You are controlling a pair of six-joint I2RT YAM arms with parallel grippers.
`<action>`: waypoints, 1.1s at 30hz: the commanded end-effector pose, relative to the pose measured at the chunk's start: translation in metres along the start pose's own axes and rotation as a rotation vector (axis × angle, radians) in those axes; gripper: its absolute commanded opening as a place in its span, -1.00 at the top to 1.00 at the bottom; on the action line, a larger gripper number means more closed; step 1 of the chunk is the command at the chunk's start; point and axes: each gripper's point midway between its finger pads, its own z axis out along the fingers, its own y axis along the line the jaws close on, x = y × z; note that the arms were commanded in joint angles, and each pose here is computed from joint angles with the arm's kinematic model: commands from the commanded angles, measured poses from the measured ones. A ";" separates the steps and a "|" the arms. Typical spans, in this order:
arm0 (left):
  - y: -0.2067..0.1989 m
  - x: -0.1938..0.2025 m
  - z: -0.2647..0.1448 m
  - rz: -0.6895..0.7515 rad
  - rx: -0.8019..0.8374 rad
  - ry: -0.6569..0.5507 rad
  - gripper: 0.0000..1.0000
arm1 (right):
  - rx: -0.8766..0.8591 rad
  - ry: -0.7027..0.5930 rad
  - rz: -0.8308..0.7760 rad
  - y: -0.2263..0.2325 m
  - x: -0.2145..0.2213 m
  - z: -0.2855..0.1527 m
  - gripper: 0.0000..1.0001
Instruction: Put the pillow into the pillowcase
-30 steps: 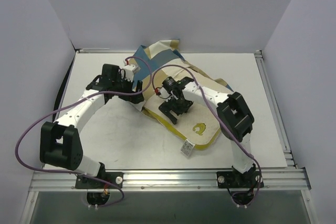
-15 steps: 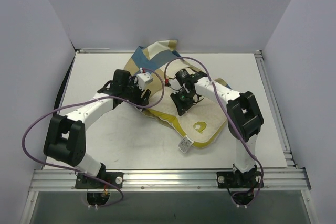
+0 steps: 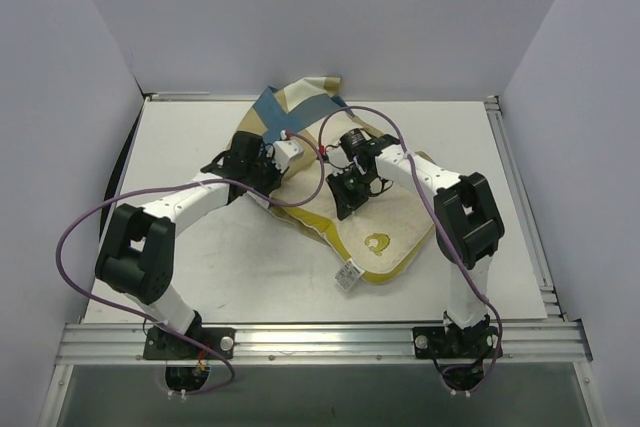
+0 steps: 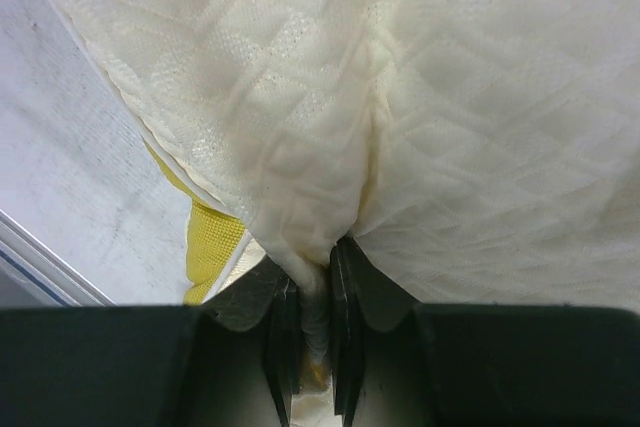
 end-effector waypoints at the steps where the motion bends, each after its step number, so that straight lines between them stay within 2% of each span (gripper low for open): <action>1: 0.035 -0.028 -0.008 0.045 -0.103 -0.064 0.76 | -0.056 0.031 0.050 0.016 0.014 -0.015 1.00; 3: 0.022 -0.037 -0.008 0.042 -0.020 -0.091 1.00 | -0.065 0.020 0.059 0.017 0.010 -0.016 1.00; 5: -0.005 -0.055 -0.015 0.034 0.122 -0.148 1.00 | -0.099 -0.007 0.080 0.024 -0.001 -0.019 1.00; 6: -0.028 -0.072 -0.025 0.035 0.245 -0.201 1.00 | -0.112 -0.023 0.093 0.027 -0.007 -0.022 1.00; 9: -0.091 -0.121 -0.057 0.036 0.507 -0.311 1.00 | -0.223 -0.165 0.174 0.046 -0.058 -0.049 1.00; 10: -0.111 -0.132 -0.066 0.032 0.580 -0.322 1.00 | -0.291 -0.219 0.255 0.057 -0.078 -0.066 1.00; 12: -0.128 -0.141 -0.081 0.018 0.664 -0.329 1.00 | -0.365 -0.387 0.300 0.059 -0.116 -0.102 1.00; 14: -0.130 -0.146 -0.091 -0.007 0.706 -0.329 1.00 | -0.439 -0.518 0.372 0.063 -0.142 -0.133 1.00; 16: -0.124 -0.142 -0.090 -0.032 0.708 -0.317 1.00 | -0.439 -0.560 0.400 0.058 -0.149 -0.142 1.00; 19: -0.095 -0.128 -0.078 -0.109 0.661 -0.290 1.00 | -0.367 -0.523 0.443 0.040 -0.137 -0.113 1.00; 21: -0.074 -0.119 -0.070 -0.159 0.618 -0.274 1.00 | -0.328 -0.450 0.521 0.019 -0.120 -0.074 1.00; 23: -0.058 -0.109 -0.056 -0.191 0.549 -0.230 1.00 | -0.323 -0.430 0.575 0.001 -0.114 -0.051 1.00; 24: -0.047 -0.105 -0.053 -0.209 0.513 -0.222 0.83 | -0.337 -0.417 0.614 0.000 -0.108 -0.045 1.00; 26: -0.028 -0.101 -0.055 -0.260 0.437 -0.217 0.32 | -0.344 -0.443 0.621 -0.006 -0.112 -0.047 1.00; 27: -0.017 -0.085 -0.053 -0.316 0.393 -0.197 0.09 | -0.348 -0.457 0.617 -0.006 -0.116 -0.053 1.00; 29: -0.004 -0.082 -0.068 -0.369 0.312 -0.249 -0.03 | -0.355 -0.478 0.609 -0.004 -0.122 -0.061 1.00; 30: -0.009 -0.057 -0.066 -0.392 0.295 -0.216 -0.07 | -0.364 -0.489 0.599 -0.002 -0.126 -0.065 1.00; 31: -0.014 -0.057 -0.081 -0.307 0.282 -0.257 -0.13 | -0.398 -0.502 0.592 0.003 -0.133 -0.070 1.00; 33: -0.046 -0.031 -0.088 -0.182 0.358 -0.239 -0.16 | -0.443 -0.502 0.586 0.008 -0.141 -0.076 1.00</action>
